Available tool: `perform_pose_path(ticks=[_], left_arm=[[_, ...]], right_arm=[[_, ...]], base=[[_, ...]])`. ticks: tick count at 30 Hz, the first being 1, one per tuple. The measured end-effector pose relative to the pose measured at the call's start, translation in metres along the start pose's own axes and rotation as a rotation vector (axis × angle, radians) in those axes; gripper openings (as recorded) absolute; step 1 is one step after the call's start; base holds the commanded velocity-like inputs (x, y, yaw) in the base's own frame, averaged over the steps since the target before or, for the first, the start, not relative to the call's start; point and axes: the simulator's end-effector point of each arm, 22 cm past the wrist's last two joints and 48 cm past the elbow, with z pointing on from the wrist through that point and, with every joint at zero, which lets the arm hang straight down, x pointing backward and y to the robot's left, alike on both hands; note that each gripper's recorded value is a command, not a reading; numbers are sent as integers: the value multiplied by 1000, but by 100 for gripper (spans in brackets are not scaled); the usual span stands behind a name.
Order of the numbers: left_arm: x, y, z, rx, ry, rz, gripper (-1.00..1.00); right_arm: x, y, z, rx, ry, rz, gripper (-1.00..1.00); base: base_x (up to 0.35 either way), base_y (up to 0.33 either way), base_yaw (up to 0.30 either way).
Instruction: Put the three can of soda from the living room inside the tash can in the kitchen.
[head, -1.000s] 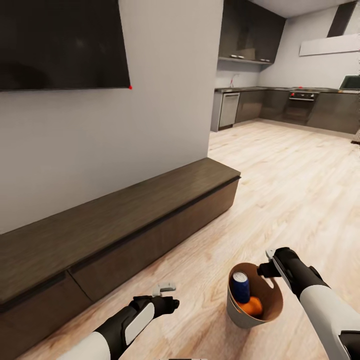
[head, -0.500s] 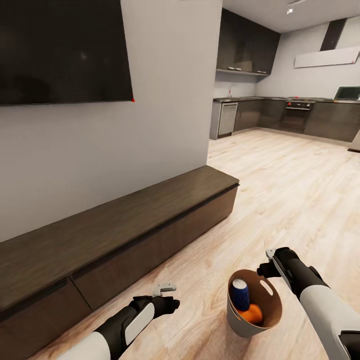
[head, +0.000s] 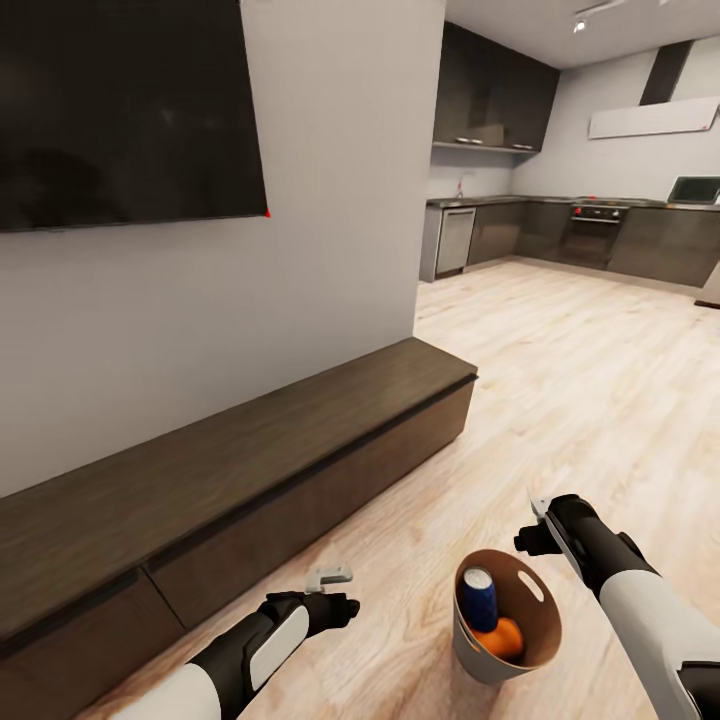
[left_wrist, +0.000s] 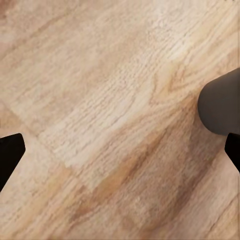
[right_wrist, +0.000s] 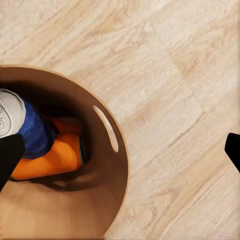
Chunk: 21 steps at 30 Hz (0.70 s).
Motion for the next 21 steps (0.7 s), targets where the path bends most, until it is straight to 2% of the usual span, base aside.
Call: perform_pose_path(ticks=[21], left_arm=[[-28, -13, -35, -1, 2, 0, 100]], right_arm=[[-25, -11, -39, 1, 2, -1, 100]], base=[[0, 0, 0]])
